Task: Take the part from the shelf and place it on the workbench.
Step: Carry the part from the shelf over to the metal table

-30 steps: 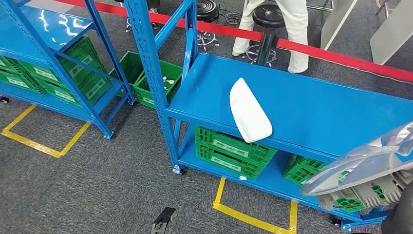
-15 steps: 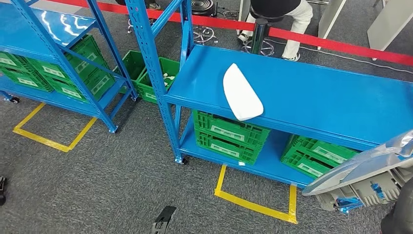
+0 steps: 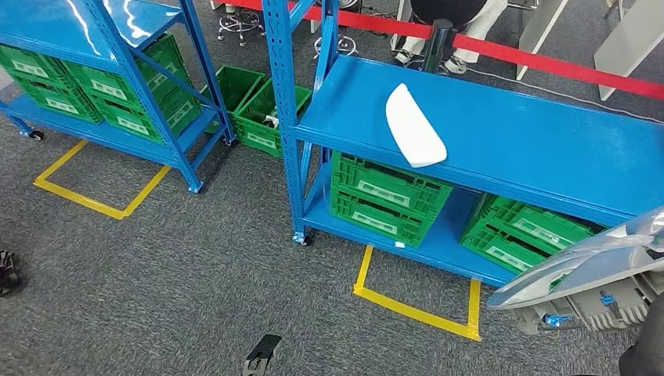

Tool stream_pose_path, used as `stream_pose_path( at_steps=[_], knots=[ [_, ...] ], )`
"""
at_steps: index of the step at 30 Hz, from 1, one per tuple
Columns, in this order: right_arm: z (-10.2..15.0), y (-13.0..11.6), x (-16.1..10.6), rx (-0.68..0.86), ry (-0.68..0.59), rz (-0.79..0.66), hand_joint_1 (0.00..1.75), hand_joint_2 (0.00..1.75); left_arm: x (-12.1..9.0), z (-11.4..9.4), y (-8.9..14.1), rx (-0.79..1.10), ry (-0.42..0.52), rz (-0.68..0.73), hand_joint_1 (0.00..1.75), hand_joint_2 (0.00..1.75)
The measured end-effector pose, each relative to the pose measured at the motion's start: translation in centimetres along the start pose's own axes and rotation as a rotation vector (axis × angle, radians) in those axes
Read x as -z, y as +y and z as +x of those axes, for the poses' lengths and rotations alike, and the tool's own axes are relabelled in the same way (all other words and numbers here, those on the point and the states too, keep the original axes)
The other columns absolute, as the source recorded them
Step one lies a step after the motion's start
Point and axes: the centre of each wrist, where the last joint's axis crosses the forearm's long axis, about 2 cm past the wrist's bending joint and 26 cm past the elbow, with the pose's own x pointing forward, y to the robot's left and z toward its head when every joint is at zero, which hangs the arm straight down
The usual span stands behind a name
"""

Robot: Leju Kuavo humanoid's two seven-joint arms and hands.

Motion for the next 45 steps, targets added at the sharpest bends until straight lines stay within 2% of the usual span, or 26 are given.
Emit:
stream_pose_path(
  at_steps=[12, 45],
  knots=[
    [0.6, -0.2, 1.4, 0.020, -0.032, -0.015, 1.75, 1.75, 0.2, -0.3, 0.6, 0.021, 0.006, 0.056, 0.00, 1.75],
    [1.0, 0.0, 2.3, 0.044, -0.114, -0.020, 1.75, 1.75, 0.3, -0.4, 1.1, 0.041, 0.011, 0.079, 0.00, 1.75]
  ],
)
